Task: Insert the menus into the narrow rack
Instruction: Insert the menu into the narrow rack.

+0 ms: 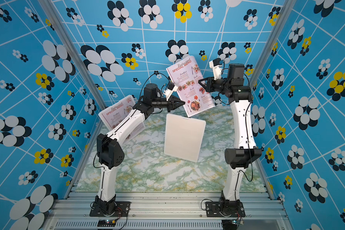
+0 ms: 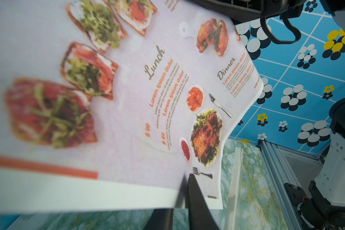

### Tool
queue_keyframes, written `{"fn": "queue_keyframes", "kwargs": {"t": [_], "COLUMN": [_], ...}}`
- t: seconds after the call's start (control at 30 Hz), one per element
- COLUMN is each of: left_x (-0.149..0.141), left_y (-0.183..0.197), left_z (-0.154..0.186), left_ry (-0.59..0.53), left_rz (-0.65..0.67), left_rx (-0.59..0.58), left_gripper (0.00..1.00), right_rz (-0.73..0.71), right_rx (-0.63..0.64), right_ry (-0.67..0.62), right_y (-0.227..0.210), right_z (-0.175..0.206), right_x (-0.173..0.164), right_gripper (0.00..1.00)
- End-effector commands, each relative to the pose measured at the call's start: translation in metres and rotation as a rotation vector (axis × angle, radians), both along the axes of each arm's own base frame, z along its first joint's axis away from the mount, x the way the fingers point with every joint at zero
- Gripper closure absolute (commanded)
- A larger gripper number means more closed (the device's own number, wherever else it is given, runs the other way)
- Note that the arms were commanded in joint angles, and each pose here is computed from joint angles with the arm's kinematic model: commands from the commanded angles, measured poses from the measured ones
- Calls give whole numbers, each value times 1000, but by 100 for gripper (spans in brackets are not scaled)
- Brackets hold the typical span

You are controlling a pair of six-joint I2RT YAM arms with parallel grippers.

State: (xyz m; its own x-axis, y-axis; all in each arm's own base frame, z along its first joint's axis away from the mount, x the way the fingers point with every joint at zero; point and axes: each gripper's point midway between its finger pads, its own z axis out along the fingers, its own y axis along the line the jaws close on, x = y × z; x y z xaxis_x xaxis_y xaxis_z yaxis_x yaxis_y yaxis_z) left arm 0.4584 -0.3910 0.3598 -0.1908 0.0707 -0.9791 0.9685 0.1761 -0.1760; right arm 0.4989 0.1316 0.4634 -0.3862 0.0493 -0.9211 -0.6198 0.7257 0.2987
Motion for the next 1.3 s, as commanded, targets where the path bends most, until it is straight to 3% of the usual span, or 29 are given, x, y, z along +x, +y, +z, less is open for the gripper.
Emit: {"fn": "queue_keyframes", "kwargs": {"t": [0.0,1.27], "left_x": [4,-12], "left_y": [-3,27], "left_z": [7,22], "left_ry": [-22,-26], "left_rz": [-3,12], "left_rx": [-19,-6], "left_gripper": [83,86], "right_rz": [24,65], "right_rx": [26,73], "right_ry": [-19,43], "right_y": [3,19], "right_z": [9,2], "right_x": [-2,-4], "right_gripper": [83,83]}}
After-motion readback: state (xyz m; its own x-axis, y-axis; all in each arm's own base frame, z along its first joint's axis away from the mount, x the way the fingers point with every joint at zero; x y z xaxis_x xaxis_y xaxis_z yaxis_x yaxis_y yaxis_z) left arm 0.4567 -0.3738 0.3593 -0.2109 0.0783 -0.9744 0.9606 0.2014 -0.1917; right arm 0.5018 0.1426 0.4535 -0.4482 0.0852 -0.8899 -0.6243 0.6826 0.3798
